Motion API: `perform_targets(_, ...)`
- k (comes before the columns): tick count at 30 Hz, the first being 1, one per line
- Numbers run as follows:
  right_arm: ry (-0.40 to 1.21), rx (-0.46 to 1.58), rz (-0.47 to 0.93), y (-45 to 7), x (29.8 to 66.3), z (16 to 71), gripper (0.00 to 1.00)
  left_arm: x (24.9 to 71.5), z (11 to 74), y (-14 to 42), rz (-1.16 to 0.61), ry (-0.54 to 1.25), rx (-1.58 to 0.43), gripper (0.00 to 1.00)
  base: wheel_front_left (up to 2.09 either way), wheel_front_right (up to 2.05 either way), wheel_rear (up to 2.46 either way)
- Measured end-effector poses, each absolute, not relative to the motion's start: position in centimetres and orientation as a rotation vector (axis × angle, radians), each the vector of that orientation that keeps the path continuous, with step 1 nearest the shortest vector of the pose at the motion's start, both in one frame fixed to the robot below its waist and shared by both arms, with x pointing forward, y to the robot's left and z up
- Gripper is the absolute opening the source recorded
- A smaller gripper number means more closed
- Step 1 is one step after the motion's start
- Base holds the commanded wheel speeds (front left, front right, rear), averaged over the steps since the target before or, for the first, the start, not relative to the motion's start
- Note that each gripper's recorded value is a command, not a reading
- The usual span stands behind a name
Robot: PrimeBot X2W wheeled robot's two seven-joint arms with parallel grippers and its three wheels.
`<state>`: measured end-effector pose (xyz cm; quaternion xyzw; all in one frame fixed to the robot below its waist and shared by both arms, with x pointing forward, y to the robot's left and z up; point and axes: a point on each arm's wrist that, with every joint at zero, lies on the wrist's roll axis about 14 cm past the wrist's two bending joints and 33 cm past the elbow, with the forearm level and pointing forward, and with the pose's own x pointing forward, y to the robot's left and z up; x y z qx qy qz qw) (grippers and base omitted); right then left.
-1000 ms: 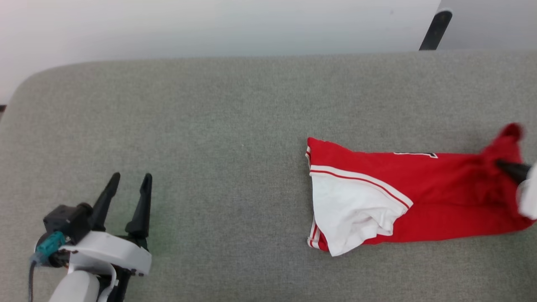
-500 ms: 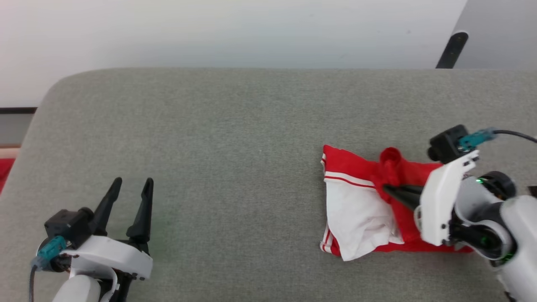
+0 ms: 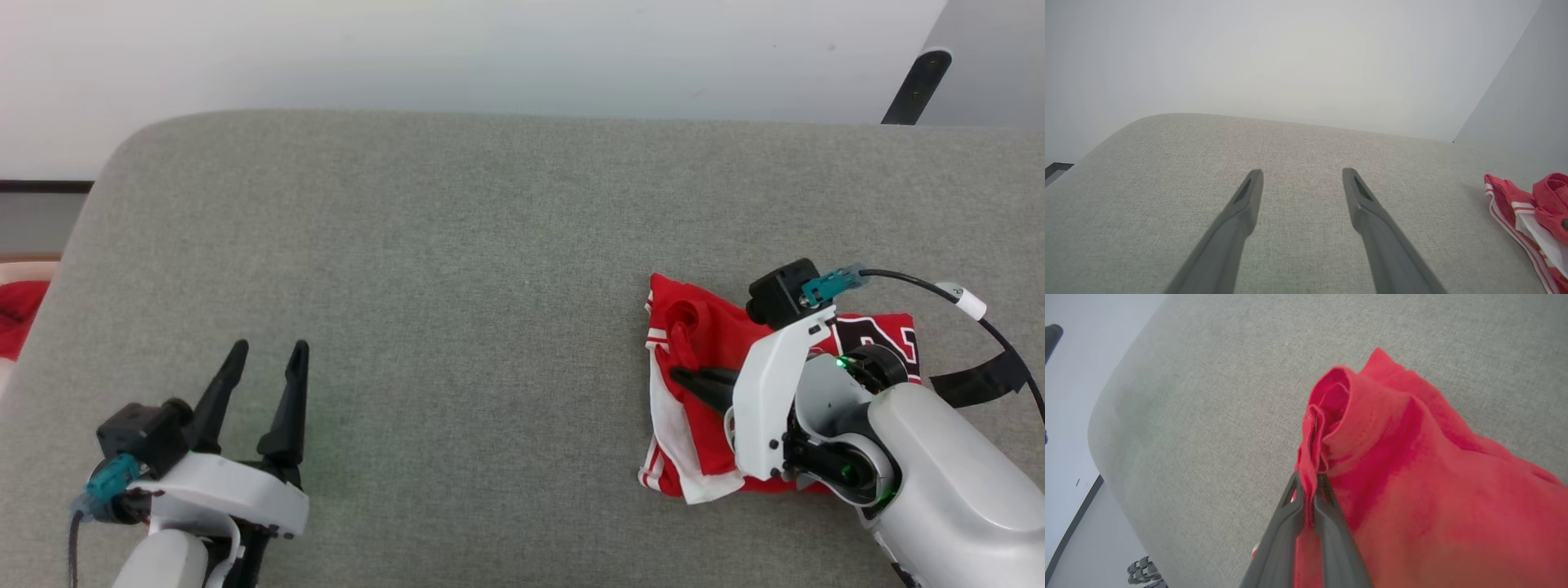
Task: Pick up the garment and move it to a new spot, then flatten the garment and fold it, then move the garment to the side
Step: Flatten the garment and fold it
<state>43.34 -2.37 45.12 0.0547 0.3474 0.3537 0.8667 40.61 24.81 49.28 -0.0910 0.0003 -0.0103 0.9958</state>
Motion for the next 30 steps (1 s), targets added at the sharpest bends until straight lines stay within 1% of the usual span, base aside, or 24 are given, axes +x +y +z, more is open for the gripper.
perform_targets(1, 0.727, 0.115, 0.741, -2.4, 43.3, 45.1, 0.02, 40.6, 49.3, 24.8, -0.021, 0.001, -0.182, 1.0, 0.0, 0.0, 0.0)
perform_targets(2, 0.715, 0.112, 0.736, -2.3, 43.6, 45.0, 0.34, 40.7, 49.3, 24.9, -0.019, -0.002, -0.184, 1.0, 0.0, 0.0, 0.0)
perform_targets(3, 0.717, 0.107, 0.736, -2.2, 43.6, 44.8, 0.47, 40.8, 49.3, 24.9, -0.018, -0.002, -0.183, 1.0, 0.0, 0.0, 0.0)
perform_targets(4, 0.717, 0.117, 0.738, -2.1, 43.5, 44.8, 0.78, 40.8, 49.3, 24.9, -0.017, -0.002, -0.183, 1.0, 0.0, 0.0, 0.0)
perform_targets(5, 0.715, 0.14, 0.737, -2.0, 43.5, 44.9, 1.0, 40.8, 49.4, 24.9, -0.018, -0.003, -0.184, 1.0, 0.0, 0.0, 0.0)
perform_targets(10, 0.661, 0.183, 0.718, -2.6, 44.1, 46.0, 1.0, 41.0, 49.3, 24.7, -0.026, -0.002, -0.183, 1.0, 0.0, 0.0, 0.0)
perform_targets(15, 0.584, 0.18, 0.648, -5.8, 45.1, 47.6, 1.0, 41.3, 48.8, 24.0, -0.039, 0.013, -0.201, 1.0, 0.0, 0.0, 0.0)
perform_targets(20, 0.489, 0.168, 0.512, -11.5, 46.0, 48.9, 1.0, 41.5, 48.6, 23.3, -0.056, 0.024, -0.213, 1.0, 0.0, 0.0, 0.0)
perform_targets(25, 0.419, 0.143, 0.354, -17.8, 45.4, 48.7, 1.0, 41.5, 48.5, 22.6, -0.073, 0.031, -0.215, 1.0, 0.0, 0.0, 0.0)
perform_targets(30, 0.305, 0.155, 0.23, -22.0, 44.6, 49.2, 1.0, 41.2, 48.5, 22.0, -0.082, 0.036, -0.211, 1.0, 0.0, 0.0, 0.0)
